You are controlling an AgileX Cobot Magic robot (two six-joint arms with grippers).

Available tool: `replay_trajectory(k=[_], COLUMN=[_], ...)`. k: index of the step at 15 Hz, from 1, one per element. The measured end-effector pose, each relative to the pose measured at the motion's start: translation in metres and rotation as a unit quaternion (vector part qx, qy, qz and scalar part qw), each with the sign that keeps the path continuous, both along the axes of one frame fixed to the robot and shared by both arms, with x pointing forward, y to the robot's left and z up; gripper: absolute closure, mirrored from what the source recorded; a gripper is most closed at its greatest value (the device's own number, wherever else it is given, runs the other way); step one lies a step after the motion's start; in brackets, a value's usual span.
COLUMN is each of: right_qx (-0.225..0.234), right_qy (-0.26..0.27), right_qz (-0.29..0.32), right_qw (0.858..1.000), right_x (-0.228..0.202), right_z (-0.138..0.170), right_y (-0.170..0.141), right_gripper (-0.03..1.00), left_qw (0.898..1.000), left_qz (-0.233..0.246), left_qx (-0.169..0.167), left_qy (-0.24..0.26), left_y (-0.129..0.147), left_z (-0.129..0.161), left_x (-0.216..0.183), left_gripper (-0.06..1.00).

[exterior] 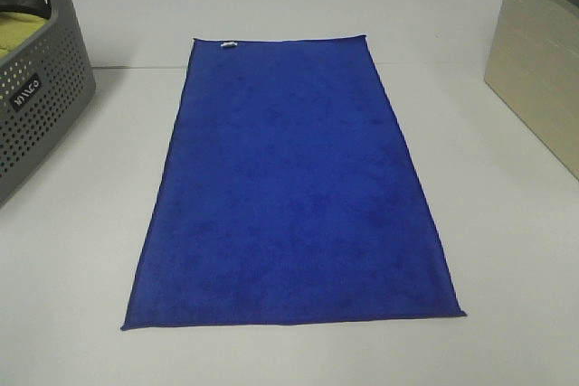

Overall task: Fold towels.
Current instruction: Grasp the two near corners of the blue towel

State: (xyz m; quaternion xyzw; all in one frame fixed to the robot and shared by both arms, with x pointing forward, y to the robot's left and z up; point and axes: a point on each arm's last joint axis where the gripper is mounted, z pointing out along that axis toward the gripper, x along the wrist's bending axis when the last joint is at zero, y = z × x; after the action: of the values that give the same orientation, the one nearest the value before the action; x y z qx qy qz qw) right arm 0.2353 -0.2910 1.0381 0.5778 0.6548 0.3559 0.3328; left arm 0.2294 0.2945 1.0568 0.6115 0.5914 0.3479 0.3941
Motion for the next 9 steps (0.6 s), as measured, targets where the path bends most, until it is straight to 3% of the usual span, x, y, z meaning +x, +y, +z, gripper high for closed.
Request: replay_trajectory(k=[9], right_qx=[0.000], right_qy=[0.000], right_qz=[0.000], right_qw=[1.000], right_x=[0.0000], right_z=[0.0000], right_y=[0.0000], right_gripper=[0.23], left_qw=[1.000], left_qz=[0.000], left_qx=[0.000], left_qy=[0.000], left_y=[0.0000], left_z=[0.0000], left_x=[0.0000], left_gripper=[0.43])
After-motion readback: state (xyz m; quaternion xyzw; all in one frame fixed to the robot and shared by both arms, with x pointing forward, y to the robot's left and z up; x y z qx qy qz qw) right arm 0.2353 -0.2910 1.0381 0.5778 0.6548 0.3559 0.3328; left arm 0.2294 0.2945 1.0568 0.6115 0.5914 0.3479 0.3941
